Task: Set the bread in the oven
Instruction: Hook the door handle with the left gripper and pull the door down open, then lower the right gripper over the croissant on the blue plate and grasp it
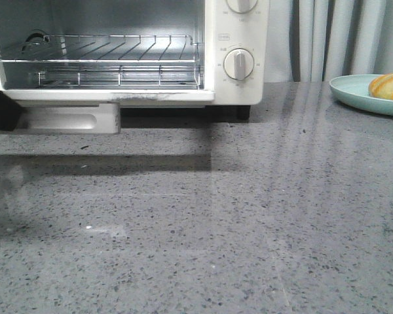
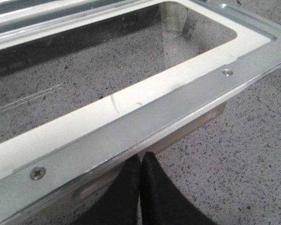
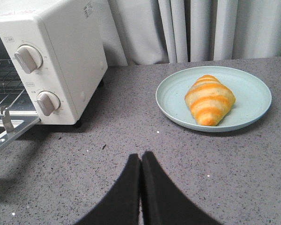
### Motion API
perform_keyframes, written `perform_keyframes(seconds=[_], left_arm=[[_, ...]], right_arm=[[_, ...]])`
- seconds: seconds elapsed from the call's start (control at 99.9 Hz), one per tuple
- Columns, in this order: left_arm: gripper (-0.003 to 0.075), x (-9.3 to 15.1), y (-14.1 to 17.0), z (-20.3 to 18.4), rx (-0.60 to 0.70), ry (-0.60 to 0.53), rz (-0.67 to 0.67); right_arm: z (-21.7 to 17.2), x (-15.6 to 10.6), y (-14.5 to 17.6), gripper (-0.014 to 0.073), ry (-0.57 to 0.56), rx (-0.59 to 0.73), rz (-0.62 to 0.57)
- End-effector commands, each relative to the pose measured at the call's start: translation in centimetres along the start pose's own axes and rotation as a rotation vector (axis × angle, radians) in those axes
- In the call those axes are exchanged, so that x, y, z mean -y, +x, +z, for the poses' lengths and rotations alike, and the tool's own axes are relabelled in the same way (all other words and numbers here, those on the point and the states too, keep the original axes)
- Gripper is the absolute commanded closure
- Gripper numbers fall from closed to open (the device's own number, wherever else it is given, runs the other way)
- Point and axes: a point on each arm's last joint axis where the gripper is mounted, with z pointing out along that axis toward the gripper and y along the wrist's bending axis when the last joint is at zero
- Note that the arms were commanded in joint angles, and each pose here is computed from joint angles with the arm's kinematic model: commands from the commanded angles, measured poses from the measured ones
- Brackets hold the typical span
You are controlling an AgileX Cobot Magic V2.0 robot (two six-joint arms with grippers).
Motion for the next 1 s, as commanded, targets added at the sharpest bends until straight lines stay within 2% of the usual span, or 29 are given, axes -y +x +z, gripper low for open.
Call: perform_keyframes(seconds=[0.0, 0.23, 0.47, 0.551, 0.631, 0.721, 0.791, 0.991], left_arm=[[0.0742, -0.4, -1.3, -0.7, 0.087, -0.060, -0.017], [0.0742, 0.9, -1.6, -3.1, 0.155, -0.023, 0.019], [0.0742, 2.7, -2.0, -7.3, 0.301, -0.007, 0.090], [0.0742, 3.4, -1.8, -8.8, 0.351, 0.000, 0.115], [0.0742, 4.0, -1.7, -10.1, 0.400, 0.001, 0.120], [0.0742, 4.5, -1.5, -11.4, 0.451, 0.000, 0.127], [0.0742, 4.9, -1.3, -12.2, 0.481, 0.001, 0.143], [0.0742, 5.4, -1.0, -13.3, 0.524, -0.003, 0.161]], right_arm=[[0.0, -0.2, -1.5, 0.0653, -0.016, 0.089, -0.014], [0.2, -0.5, -3.8, 0.0653, -0.017, 0.100, -0.007], [4.4, -0.7, -10.3, 0.0648, 0.072, -0.017, -0.098], [6.6, -0.2, -11.9, 0.0595, 0.135, -0.086, -0.113], [9.3, 0.6, -13.1, 0.0487, 0.196, -0.156, -0.095], [12.3, 2.1, -13.1, 0.0350, 0.250, -0.248, -0.026], [14.8, 3.3, -12.4, 0.0287, 0.278, -0.306, 0.018], [21.6, 5.6, -8.8, 0.0288, 0.301, -0.397, 0.030]])
